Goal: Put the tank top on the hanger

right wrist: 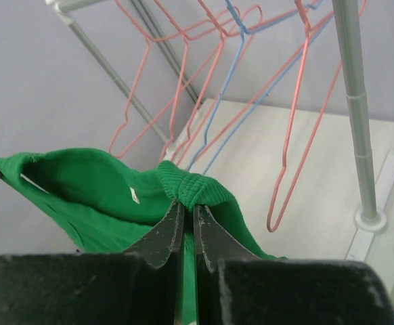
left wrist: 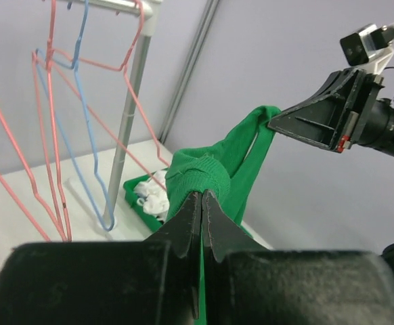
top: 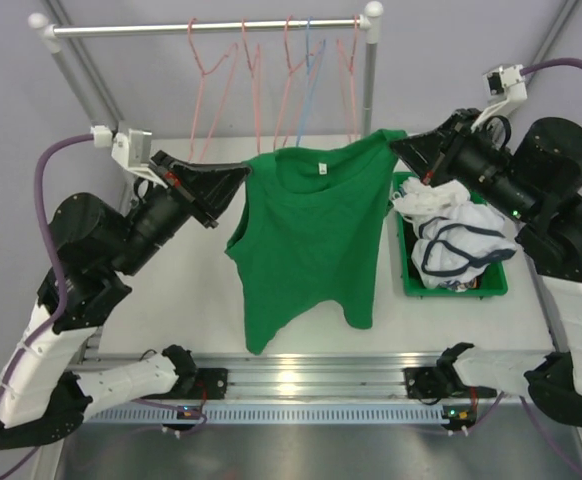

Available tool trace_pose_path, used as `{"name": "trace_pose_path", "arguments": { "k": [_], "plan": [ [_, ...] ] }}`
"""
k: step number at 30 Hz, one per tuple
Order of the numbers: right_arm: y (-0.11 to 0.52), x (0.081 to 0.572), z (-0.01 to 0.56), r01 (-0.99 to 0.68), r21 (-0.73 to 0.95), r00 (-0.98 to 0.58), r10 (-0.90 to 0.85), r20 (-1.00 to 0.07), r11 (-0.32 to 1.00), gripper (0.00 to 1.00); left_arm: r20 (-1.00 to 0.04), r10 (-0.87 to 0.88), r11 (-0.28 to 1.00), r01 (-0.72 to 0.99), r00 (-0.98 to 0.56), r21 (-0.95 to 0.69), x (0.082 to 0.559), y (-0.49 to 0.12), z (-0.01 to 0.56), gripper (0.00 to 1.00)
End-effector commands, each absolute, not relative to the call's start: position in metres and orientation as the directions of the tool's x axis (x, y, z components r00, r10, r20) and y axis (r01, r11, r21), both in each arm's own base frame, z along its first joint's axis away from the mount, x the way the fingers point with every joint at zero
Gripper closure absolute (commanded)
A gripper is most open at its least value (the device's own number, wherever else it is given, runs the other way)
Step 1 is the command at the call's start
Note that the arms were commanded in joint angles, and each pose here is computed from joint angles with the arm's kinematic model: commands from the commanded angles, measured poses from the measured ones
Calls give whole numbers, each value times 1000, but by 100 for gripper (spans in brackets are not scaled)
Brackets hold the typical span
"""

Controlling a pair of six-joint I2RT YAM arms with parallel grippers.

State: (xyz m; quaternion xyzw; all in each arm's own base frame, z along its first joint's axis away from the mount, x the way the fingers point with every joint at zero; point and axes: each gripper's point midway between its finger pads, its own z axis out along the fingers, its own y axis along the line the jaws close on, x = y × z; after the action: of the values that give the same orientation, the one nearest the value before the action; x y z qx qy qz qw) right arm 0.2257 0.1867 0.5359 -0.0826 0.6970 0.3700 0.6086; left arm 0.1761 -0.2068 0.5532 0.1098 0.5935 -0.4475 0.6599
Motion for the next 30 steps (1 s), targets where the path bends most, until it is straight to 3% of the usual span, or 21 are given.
{"name": "trace_pose_path", "arguments": {
  "k": [1, 6, 14, 22, 30],
  "plan": [
    [181, 231, 529, -546, 399, -221, 332, -917, 737, 100, -901, -413, 634, 669, -131, -388, 192, -211, 529, 100],
    [176, 220, 494, -529, 431, -265, 340, -902, 731, 100, -891, -390, 624, 645, -232, -440, 193, -222, 485, 100],
    [165, 194, 360, -411, 535, -459, 340, -821, 739, 100, -841, -347, 598, 593, -415, -539, 176, -225, 385, 100],
    [174, 186, 229, -292, 614, -637, 330, -697, 733, 100, -711, -338, 558, 477, -617, -679, 165, -240, 267, 100],
    [185, 183, 117, -198, 635, -757, 295, -583, 746, 100, -615, -344, 632, 310, -710, -710, 175, -244, 157, 100]
  ]
}}
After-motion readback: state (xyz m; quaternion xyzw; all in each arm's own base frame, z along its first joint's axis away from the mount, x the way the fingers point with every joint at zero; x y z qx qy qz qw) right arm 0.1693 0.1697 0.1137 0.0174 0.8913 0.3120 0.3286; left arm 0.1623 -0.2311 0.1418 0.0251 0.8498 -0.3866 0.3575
